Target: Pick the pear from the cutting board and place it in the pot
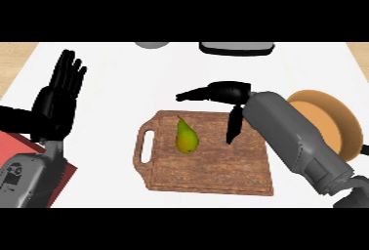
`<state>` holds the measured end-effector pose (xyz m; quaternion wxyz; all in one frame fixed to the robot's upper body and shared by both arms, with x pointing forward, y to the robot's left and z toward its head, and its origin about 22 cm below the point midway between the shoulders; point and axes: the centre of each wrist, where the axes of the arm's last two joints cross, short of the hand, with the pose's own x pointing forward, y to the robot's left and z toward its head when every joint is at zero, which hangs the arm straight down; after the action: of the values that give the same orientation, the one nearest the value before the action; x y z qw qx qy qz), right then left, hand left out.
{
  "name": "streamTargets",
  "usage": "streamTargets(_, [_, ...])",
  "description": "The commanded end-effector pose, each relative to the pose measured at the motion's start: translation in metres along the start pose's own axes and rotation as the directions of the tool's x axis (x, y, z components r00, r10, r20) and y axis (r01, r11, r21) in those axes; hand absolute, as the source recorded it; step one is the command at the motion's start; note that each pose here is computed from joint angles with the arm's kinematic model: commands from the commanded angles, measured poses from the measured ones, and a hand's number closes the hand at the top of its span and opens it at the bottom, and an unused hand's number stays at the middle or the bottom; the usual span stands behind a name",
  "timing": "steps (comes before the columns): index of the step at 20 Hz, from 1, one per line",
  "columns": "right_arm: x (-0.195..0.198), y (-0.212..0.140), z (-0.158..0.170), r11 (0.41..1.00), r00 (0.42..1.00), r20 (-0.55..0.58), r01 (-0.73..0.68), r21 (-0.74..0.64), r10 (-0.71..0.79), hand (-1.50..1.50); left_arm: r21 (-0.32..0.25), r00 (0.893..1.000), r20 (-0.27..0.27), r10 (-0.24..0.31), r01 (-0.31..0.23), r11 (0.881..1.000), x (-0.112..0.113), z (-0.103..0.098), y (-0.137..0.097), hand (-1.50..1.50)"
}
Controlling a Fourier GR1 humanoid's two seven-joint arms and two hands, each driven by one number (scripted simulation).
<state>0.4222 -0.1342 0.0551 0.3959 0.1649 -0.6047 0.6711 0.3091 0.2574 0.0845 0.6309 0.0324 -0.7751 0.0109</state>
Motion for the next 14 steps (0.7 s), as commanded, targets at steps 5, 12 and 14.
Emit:
streamTargets(5, [-0.005,0.005,-0.014,0.997,0.987,0.146,0.063,0.034,-0.068,-1.50,0.024,1.000,-0.020,-0.005,0.005,1.000,-0.015,0.002,-0.003,0.00])
streamTargets(12, [-0.002,0.013,-0.035,0.998,0.998,0.056,-0.014,0.061,0.010,-1.50,0.015,1.000,-0.005,0.000,0.000,1.000,-0.014,0.005,-0.003,0.00])
streamTargets(14, [-0.003,0.039,-0.046,0.998,0.999,0.045,-0.015,0.059,0.012,-1.50,0.024,1.000,0.008,-0.007,0.006,1.000,-0.007,0.007,0.011,0.00])
